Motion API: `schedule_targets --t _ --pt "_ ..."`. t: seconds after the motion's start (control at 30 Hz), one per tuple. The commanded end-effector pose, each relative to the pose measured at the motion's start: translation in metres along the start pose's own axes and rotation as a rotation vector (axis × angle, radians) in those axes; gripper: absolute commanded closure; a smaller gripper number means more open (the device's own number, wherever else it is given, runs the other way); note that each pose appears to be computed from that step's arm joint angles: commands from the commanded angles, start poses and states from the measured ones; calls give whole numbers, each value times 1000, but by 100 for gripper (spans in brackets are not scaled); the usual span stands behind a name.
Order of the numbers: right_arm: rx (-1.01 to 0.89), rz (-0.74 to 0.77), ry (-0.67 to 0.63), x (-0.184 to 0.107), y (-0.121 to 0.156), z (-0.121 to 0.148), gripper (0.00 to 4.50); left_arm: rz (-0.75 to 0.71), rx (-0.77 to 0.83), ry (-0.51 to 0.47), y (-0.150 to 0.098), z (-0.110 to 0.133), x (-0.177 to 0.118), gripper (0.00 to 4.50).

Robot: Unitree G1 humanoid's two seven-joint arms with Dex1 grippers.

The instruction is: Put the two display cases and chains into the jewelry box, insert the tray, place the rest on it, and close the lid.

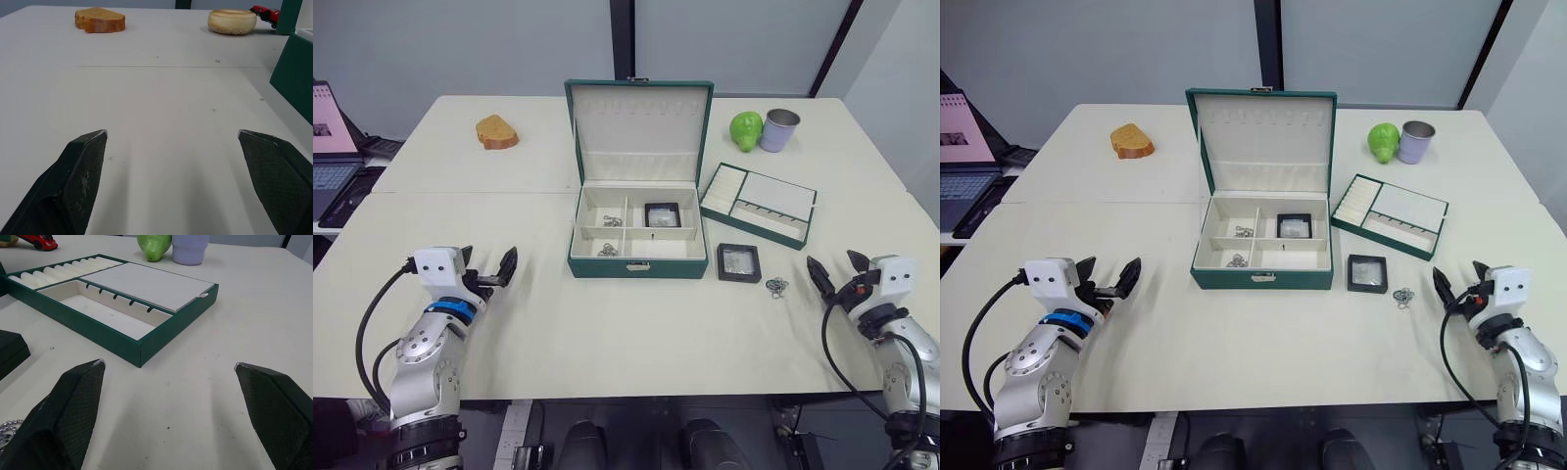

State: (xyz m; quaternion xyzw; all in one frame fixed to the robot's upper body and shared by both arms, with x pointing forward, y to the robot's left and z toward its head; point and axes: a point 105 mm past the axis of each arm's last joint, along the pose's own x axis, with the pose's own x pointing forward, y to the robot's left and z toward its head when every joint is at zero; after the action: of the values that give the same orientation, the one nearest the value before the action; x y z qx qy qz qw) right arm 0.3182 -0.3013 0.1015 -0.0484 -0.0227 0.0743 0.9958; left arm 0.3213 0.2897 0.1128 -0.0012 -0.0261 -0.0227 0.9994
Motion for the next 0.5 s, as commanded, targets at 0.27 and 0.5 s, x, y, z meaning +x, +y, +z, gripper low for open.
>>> schedule_targets --t 0.27,0.5 --pt "-12 -4 -33 0 -4 10 0 -15 11 -22 -5 4 1 5" --pt "-11 -2 -32 -1 -4 10 0 -23 4 -20 -6 4 2 5"
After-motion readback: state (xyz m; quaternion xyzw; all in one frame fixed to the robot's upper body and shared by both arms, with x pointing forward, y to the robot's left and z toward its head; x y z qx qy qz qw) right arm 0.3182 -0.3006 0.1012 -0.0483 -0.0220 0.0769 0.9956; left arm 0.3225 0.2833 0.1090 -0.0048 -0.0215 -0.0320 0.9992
